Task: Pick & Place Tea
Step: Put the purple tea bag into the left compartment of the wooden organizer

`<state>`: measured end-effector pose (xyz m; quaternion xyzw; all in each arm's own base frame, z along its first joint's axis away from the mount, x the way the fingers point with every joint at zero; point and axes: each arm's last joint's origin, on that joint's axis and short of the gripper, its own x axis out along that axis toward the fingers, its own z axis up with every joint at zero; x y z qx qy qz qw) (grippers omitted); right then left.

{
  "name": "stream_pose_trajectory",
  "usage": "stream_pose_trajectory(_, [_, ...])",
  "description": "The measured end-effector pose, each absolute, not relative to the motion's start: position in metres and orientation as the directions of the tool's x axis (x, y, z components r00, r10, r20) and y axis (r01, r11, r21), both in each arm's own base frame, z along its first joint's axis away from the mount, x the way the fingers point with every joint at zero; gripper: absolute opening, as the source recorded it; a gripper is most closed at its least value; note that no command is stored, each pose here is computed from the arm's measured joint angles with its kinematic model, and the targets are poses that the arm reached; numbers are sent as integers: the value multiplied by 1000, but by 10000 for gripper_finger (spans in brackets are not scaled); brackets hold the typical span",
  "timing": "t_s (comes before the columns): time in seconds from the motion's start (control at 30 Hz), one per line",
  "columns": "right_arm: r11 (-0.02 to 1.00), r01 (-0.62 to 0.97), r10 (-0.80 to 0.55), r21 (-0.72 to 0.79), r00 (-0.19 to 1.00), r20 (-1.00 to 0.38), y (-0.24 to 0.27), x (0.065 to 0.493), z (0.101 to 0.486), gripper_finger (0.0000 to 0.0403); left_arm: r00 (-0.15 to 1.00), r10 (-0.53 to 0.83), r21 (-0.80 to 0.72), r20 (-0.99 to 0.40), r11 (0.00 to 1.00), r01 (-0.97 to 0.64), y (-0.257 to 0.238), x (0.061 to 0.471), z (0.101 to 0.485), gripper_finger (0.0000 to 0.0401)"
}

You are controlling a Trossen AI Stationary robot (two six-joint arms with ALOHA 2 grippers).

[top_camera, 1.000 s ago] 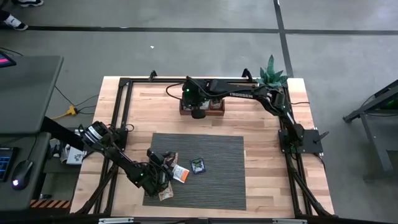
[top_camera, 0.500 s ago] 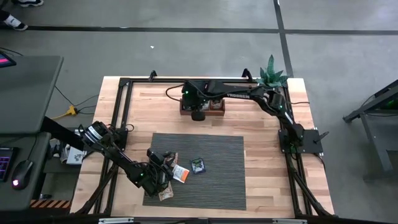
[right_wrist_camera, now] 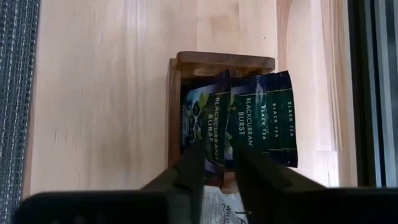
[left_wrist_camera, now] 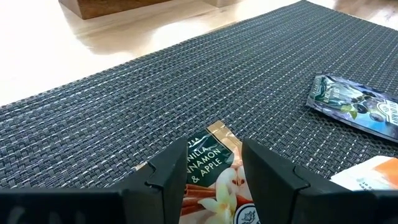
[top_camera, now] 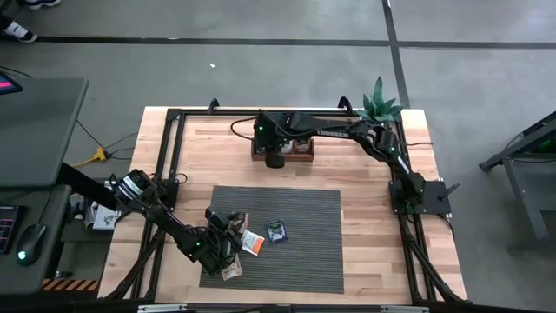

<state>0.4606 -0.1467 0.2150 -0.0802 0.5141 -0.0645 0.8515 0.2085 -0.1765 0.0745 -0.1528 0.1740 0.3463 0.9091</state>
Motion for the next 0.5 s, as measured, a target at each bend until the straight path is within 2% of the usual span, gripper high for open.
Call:
stream_pose_trajectory(0.17, [980,52,-196,-194,461,-866,-147,460,215,128,699,576,-157,-423,714,-683,-176,209,75,151])
stream_pose_trajectory(0.27, [969,76,-243,-234,456,-856,-149,461,217,155,700,576,-157,-423,713,-683,-176,209,75,151])
stream_pose_trajectory(0.5, [959,115,-281,-259,499,-820,-148,455,242,188,700,576,-158,-423,713,-683,-177,209,75,151])
